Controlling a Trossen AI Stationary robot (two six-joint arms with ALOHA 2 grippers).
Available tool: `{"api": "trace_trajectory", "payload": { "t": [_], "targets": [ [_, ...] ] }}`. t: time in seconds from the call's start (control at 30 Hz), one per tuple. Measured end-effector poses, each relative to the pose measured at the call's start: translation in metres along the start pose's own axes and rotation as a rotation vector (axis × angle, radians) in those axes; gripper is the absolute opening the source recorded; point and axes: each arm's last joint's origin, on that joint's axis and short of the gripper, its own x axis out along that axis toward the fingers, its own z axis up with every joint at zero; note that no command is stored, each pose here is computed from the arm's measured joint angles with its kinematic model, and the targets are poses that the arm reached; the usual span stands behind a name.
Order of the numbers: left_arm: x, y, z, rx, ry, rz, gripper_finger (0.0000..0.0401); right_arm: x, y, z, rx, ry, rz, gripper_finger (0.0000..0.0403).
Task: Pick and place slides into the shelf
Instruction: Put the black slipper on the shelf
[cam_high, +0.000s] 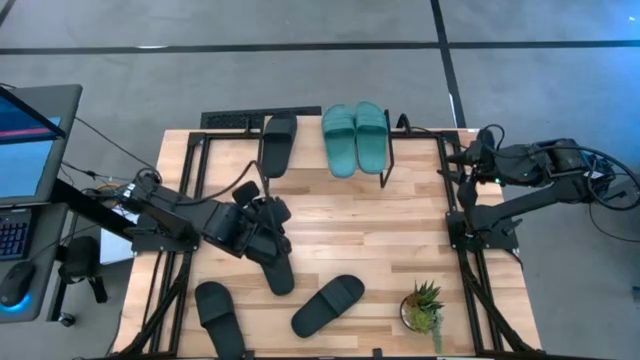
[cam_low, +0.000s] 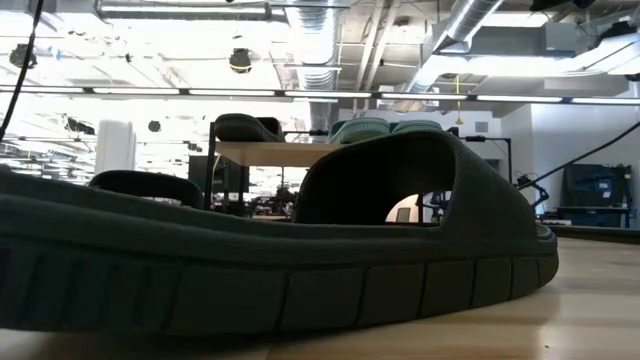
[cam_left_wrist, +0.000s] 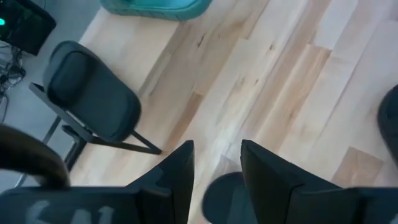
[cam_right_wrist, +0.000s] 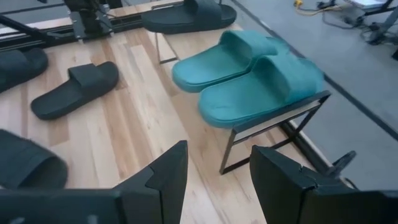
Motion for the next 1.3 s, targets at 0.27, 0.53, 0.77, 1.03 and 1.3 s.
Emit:
{"api": "trace_trajectory", "payload": {
  "t": [0.27, 0.53, 0.77, 1.03, 1.3],
  "targets": [
    [0.001, -0.028, -0.013, 0.009, 0.019, -0.004, 0.0121, 0.000, 0.002, -0.001, 0.002, 0.018, 0.060, 0.0161],
    [0.001, -0.056, -0.030, -0.009, 0.058, -0.022, 0.0121, 0.000, 0.002, -0.001, -0.008, 0.019, 0.063, 0.0161],
    [-0.007, -0.069, -0.043, -0.043, 0.069, -0.044, 0.0121, 0.000, 0.002, -0.001, -0.033, 0.019, 0.063, 0.0161],
    [-0.016, -0.074, -0.052, -0.093, 0.058, -0.064, 0.0121, 0.000, 0.002, -0.001, -0.045, 0.019, 0.063, 0.0161],
    [-0.019, -0.080, -0.058, -0.106, 0.092, -0.084, 0.0121, 0.000, 0.001, -0.002, -0.052, 0.036, 0.064, 0.0161]
  ]
}}
